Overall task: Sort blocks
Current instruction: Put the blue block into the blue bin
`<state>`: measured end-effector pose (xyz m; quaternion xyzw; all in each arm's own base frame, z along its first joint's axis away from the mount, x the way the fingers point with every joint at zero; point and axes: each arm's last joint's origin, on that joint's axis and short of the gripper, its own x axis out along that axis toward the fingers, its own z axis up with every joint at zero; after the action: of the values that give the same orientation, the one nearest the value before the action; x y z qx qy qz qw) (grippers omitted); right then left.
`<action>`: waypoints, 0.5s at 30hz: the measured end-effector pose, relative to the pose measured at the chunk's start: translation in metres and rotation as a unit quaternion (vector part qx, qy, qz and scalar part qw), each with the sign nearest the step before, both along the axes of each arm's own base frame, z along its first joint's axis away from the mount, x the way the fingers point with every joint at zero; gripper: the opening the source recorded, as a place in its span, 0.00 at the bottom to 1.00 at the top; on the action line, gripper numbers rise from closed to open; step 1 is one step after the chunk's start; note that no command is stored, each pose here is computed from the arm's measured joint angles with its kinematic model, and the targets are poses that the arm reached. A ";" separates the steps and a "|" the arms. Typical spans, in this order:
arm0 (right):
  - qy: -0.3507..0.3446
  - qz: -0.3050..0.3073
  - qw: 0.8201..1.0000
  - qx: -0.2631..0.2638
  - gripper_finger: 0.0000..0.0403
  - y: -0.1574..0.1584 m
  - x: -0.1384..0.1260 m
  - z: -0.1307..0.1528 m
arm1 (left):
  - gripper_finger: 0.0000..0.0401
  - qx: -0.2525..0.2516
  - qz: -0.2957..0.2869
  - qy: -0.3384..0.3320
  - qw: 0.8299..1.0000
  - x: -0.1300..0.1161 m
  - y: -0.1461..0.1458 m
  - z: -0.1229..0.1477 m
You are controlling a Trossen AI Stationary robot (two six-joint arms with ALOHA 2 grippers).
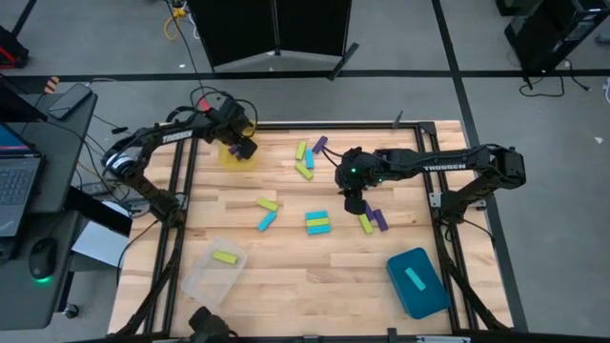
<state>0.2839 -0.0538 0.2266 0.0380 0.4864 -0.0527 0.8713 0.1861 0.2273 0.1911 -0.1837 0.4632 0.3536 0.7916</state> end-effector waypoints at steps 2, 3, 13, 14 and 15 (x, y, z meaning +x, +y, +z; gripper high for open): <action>0.008 -0.009 1.000 0.008 0.38 0.001 -0.001 -0.001 | 0.57 0.021 -0.024 -0.047 0.998 0.003 -0.010 0.008; 0.009 -0.010 1.000 0.010 0.38 0.003 -0.001 -0.001 | 0.56 0.031 -0.032 -0.069 0.997 0.004 -0.016 0.012; -0.037 0.025 0.997 0.056 0.38 0.041 0.007 -0.021 | 0.50 0.137 -0.134 -0.283 0.940 0.013 -0.098 0.034; -0.042 0.023 0.997 0.055 0.38 0.047 0.009 -0.022 | 0.50 0.146 -0.147 -0.305 0.930 0.013 -0.107 0.035; -0.046 0.020 0.997 0.054 0.38 0.052 0.012 -0.024 | 0.50 0.152 -0.161 -0.323 0.920 0.013 -0.115 0.034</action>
<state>0.2955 -0.0020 0.2030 0.0778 0.4489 -0.0070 0.8901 0.1993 0.1123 0.2248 -0.0885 0.1467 0.2095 0.9627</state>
